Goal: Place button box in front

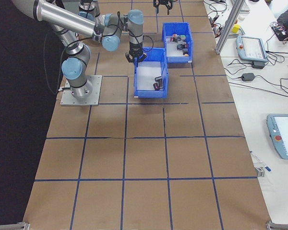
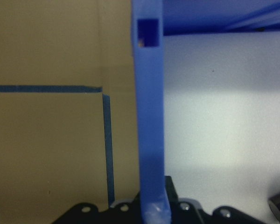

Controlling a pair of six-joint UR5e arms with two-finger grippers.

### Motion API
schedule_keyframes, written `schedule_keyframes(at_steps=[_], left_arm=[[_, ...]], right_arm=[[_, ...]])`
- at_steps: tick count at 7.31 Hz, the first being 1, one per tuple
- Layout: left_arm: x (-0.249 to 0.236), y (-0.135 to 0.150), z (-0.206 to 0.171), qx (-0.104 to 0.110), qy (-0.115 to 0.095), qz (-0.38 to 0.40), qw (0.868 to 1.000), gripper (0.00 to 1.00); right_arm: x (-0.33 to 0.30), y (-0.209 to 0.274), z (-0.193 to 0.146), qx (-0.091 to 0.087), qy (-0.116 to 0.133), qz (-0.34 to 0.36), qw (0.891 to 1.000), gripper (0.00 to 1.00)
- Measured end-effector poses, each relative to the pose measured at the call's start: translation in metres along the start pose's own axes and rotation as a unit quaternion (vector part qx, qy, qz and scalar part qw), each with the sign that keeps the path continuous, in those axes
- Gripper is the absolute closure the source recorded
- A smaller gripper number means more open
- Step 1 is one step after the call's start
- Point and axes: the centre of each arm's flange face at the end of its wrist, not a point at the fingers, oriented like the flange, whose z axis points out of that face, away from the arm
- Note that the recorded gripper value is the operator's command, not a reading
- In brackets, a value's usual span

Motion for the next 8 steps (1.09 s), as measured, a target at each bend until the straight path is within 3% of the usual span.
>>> schedule_keyframes(at_steps=[2, 3, 4, 6, 8], left_arm=[[-0.035, -0.024, -0.038, 0.015, -0.01, 0.137, 0.99, 0.02], [-0.048, -0.027, -0.054, 0.028, -0.016, 0.21, 0.977, 0.02], [-0.059, -0.029, -0.066, 0.045, -0.034, 0.281, 0.958, 0.01], [-0.078, -0.032, -0.086, 0.071, -0.086, 0.409, 0.905, 0.01], [-0.093, -0.032, -0.102, 0.063, -0.096, 0.488, 0.865, 0.01]], right_arm=[[-0.023, -0.044, 0.001, 0.001, 0.017, 0.0, 1.0, 0.92], [-0.034, -0.068, 0.0, 0.003, 0.026, 0.003, 1.0, 0.91], [-0.043, -0.089, -0.002, 0.006, 0.035, 0.009, 0.999, 0.91], [-0.057, -0.126, 0.0, 0.014, 0.05, 0.021, 0.998, 0.91], [-0.067, -0.165, 0.012, 0.019, 0.062, 0.026, 0.998, 0.91]])
